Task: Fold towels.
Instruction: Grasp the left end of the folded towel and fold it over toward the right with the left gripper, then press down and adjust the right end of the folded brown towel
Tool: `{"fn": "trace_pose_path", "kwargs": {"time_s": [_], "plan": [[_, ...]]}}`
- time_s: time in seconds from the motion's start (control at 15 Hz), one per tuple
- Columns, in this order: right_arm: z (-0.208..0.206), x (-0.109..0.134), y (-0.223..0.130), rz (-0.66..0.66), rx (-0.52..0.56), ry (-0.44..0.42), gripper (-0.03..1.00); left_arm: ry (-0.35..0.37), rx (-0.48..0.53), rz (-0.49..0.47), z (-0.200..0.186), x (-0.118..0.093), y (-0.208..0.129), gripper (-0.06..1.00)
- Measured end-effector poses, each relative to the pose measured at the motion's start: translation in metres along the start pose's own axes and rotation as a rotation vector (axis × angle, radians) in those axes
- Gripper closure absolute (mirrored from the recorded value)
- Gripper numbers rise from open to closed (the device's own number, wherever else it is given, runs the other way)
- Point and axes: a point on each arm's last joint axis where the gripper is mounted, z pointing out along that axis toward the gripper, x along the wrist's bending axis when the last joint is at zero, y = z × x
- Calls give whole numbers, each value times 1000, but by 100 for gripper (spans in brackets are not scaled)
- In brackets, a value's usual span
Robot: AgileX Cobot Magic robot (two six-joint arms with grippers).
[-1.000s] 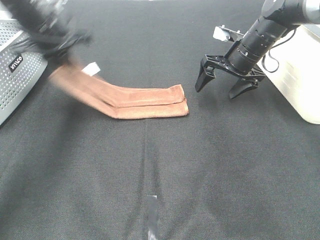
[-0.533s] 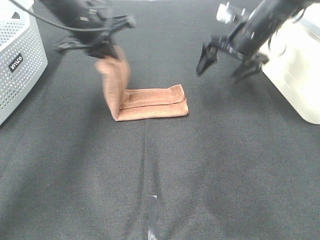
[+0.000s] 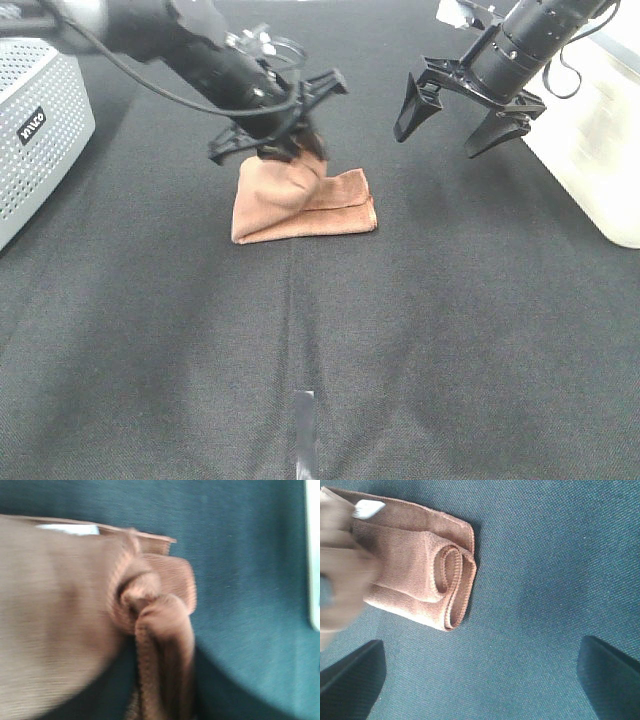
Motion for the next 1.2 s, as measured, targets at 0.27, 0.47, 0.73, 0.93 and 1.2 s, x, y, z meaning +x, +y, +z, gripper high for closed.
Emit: {"fn": "trace_pose_path", "kwargs": {"time_s": [0.27, 0.47, 0.73, 0.93, 1.2], "plan": [[0, 0, 0, 0, 0, 0, -1, -54, -62, -41, 2, -7, 4, 23], [0, 6, 1, 25, -9, 62, -1, -14, -141, 60, -27, -2, 23, 21], [3, 38, 6, -4, -63, 291, -1, 74, -295, 109, -92, 27, 67, 21], [38, 71, 6, -30, -53, 492, -1, 103, -320, 68, -116, 48, 82, 21], [88, 86, 2, -30, -33, 630, 0, 109, -319, 66, -122, 50, 84, 21]]}}
